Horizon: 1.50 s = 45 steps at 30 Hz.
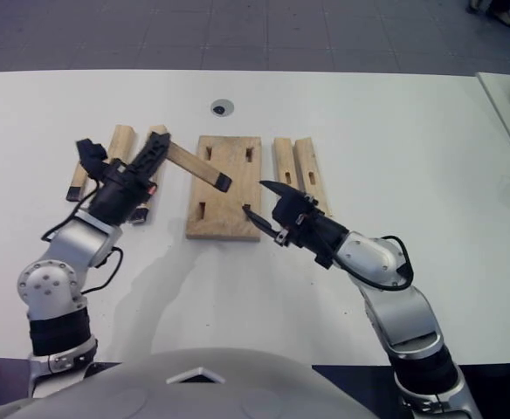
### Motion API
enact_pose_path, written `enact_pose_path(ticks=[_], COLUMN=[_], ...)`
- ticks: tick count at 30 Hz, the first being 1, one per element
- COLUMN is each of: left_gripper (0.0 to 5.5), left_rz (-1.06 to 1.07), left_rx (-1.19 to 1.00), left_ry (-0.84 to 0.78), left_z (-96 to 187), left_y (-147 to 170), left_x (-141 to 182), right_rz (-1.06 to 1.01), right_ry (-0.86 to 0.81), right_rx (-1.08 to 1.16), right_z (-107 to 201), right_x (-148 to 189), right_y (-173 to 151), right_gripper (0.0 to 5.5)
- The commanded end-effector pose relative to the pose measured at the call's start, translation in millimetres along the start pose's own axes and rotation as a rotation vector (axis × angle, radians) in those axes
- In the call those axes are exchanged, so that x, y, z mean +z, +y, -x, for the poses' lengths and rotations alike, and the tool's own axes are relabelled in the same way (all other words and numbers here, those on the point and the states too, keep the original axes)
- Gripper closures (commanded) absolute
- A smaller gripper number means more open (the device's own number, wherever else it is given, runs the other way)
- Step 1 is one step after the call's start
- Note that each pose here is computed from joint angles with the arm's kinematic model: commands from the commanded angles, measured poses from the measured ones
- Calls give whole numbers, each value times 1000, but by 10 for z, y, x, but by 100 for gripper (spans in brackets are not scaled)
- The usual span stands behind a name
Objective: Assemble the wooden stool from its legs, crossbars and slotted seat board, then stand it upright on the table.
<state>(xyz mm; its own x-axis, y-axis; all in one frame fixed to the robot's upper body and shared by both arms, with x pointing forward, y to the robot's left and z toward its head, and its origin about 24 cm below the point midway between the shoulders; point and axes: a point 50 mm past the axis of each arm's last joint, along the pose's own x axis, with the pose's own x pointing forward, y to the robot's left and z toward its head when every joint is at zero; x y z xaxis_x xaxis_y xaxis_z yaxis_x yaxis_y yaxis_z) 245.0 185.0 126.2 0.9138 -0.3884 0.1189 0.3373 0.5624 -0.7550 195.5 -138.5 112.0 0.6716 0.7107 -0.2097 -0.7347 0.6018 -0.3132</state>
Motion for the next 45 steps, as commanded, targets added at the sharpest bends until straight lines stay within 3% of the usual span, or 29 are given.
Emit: enact_pose_path(ticks=[1,4,14,25,45], left_gripper=[509,509,509,509,509], left_rz=[-396,-614,-695,-685,-701], left_rx=[178,259,366,391,348], left_ry=[-133,-183,-176,-85,-131], left_z=[33,28,60,117,82], left_y=[245,403,822,988,818], left_x=[501,700,719,549,627], right_rz=[-12,23,32,34,22], right_ry=[84,128,151,160,174], right_rx=[-69,-112,-123,-119,-113], right_z=[58,66,66,75,86], right_x=[-160,-248,-311,-334,-359], right_y=[-55,-84,-68,-79,-34], right_gripper=[200,157,11,10,10])
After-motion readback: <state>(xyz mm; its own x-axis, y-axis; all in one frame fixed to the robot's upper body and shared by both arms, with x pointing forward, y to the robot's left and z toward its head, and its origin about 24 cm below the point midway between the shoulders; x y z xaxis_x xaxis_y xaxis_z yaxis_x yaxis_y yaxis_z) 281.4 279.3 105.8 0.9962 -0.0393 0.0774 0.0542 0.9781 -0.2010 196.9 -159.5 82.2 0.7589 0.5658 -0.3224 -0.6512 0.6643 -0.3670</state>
